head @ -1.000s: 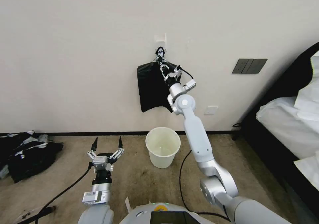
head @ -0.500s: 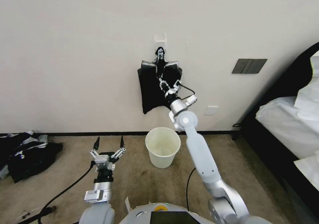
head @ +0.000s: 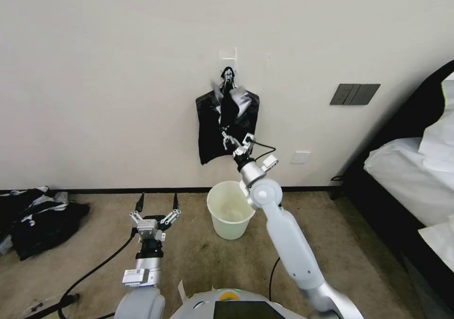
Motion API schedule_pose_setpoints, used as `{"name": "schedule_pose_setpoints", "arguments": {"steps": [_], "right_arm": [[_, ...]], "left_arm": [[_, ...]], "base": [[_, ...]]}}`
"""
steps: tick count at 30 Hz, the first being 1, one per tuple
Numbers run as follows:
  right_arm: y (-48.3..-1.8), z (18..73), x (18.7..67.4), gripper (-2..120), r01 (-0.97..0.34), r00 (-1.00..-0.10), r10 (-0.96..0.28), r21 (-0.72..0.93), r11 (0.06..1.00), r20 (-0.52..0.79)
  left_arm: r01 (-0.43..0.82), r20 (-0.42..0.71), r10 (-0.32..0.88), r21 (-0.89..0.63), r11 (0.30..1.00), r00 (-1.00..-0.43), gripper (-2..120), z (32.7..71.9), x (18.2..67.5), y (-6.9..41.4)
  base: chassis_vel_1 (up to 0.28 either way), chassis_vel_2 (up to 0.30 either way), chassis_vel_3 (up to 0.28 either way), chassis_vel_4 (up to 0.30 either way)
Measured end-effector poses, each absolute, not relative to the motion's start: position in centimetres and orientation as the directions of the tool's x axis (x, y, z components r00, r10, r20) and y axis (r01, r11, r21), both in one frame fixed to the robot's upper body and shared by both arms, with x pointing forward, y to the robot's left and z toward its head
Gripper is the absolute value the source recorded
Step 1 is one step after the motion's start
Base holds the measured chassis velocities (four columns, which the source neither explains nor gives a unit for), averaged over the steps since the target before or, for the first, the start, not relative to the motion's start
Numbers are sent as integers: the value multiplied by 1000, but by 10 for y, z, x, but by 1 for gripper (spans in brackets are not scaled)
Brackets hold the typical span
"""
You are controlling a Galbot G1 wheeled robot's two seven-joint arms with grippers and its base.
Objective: Place a trash bag onto the trash bin.
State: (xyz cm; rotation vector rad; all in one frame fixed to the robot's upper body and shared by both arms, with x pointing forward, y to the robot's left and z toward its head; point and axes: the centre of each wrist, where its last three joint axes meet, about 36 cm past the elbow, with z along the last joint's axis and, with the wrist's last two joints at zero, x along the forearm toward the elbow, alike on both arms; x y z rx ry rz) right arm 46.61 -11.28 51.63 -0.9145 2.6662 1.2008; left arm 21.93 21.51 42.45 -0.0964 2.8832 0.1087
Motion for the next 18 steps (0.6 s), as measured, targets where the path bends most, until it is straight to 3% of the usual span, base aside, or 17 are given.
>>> {"name": "schedule_pose_setpoints", "arguments": {"steps": [18], "right_arm": [[-129,482,392,0,-524,-842,-492,558,644,-224]], "left_arm": [[-31,-252,-12,74,997,-968,100,428,223,210]], "base": [[0,0,0,0]]}}
